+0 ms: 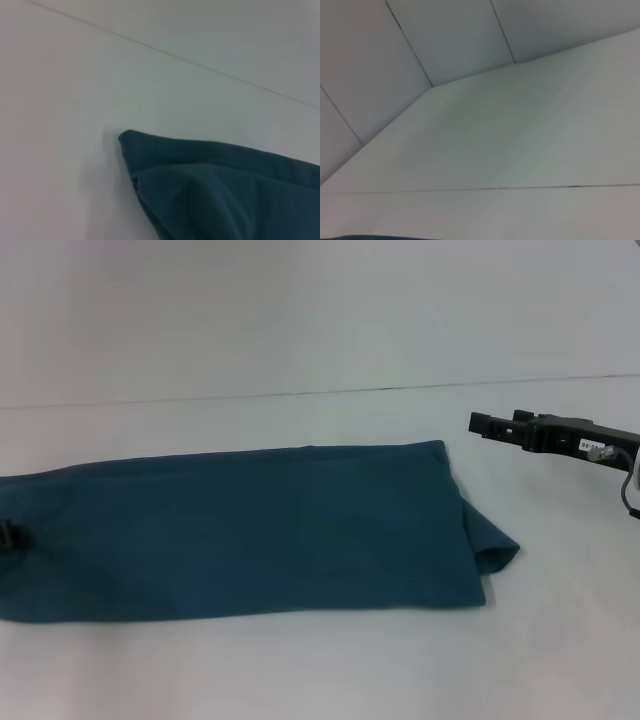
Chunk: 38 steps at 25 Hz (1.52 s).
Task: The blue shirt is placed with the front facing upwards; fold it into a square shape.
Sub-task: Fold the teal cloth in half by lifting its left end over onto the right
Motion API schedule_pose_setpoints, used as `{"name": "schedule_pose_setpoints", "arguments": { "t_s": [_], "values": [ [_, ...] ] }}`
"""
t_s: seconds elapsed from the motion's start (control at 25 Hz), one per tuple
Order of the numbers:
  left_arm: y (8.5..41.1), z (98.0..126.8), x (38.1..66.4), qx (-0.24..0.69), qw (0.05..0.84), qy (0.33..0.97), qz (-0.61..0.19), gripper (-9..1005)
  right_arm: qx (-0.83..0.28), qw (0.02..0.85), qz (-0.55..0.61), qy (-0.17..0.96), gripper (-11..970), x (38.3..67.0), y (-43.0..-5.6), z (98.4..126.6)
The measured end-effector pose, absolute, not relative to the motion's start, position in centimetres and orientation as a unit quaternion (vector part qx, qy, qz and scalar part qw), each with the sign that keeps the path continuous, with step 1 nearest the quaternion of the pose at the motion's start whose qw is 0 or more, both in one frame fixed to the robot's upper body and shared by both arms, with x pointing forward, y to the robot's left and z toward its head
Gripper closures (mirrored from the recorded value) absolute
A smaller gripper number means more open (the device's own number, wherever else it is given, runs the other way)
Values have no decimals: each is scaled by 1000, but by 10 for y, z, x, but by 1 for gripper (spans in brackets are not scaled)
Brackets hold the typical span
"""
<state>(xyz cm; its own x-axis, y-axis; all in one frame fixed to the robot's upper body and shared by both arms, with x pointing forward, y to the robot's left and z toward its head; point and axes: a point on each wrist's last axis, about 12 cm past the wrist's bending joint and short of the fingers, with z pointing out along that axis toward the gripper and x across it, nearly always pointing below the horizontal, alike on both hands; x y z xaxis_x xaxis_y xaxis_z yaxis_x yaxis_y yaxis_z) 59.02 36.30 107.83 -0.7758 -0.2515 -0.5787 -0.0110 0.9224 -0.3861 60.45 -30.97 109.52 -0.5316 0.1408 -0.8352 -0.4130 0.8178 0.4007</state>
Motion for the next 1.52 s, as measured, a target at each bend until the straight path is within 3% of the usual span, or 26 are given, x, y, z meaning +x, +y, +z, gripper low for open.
{"name": "schedule_pose_setpoints", "arguments": {
  "t_s": [1.2, 1.52],
  "values": [
    [382, 1088, 592, -85, 342, 926, -131, 891, -79, 474, 289, 828, 42, 604, -309, 1092],
    [362, 1106, 595, -55, 359, 920, -148, 890, -80, 473, 288, 829, 43, 605, -308, 1092]
  ]
}}
